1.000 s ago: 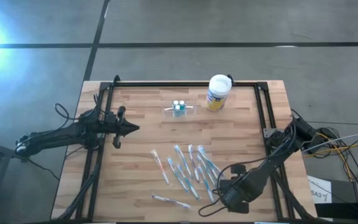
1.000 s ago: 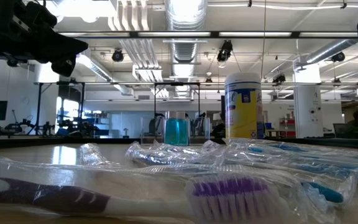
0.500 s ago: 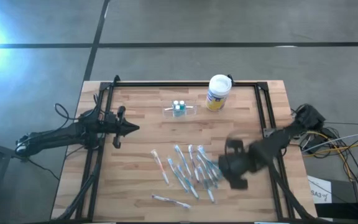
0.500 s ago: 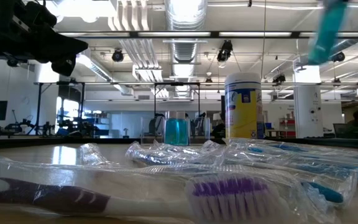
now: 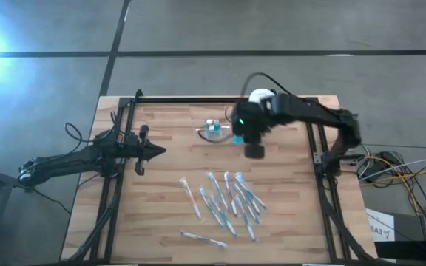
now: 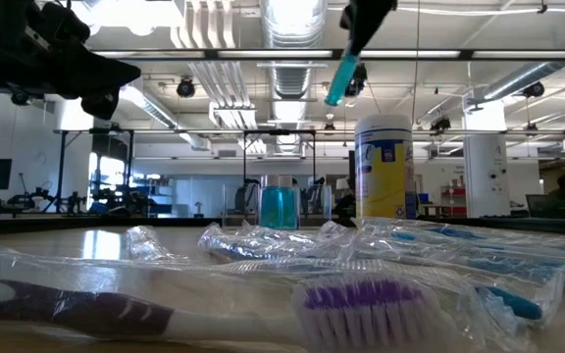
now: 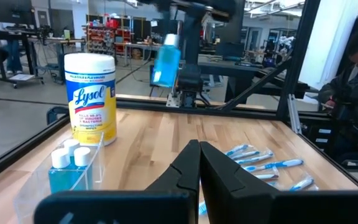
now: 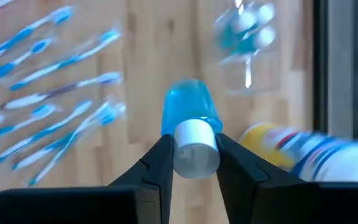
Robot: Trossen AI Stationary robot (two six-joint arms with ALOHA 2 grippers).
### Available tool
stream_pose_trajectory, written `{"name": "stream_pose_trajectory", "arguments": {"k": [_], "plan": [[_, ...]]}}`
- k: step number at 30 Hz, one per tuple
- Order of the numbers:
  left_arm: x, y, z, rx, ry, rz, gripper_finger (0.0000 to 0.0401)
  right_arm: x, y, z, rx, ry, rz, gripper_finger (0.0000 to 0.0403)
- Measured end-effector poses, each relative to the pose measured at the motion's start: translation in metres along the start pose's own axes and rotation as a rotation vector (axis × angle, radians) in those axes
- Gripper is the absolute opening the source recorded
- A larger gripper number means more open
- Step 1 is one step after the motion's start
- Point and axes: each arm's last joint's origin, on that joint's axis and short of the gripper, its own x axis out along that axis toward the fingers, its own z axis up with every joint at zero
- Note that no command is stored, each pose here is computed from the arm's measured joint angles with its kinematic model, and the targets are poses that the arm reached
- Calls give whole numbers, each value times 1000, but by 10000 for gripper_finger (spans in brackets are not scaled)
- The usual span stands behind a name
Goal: Pick & Place toothbrushing station
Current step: Put the blue mouthwash bottle into the transparent toothbrush holder
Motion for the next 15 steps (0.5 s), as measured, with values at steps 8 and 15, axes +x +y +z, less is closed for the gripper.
{"name": "stream_pose_trajectory", "arguments": {"k": [8,15], "plan": [[0,0,0,0,0,0,10,48,-34,53,-199,74,21,86],[0,0,0,7,3,0,10,90,-47,56,-311,181,49,86]]}}
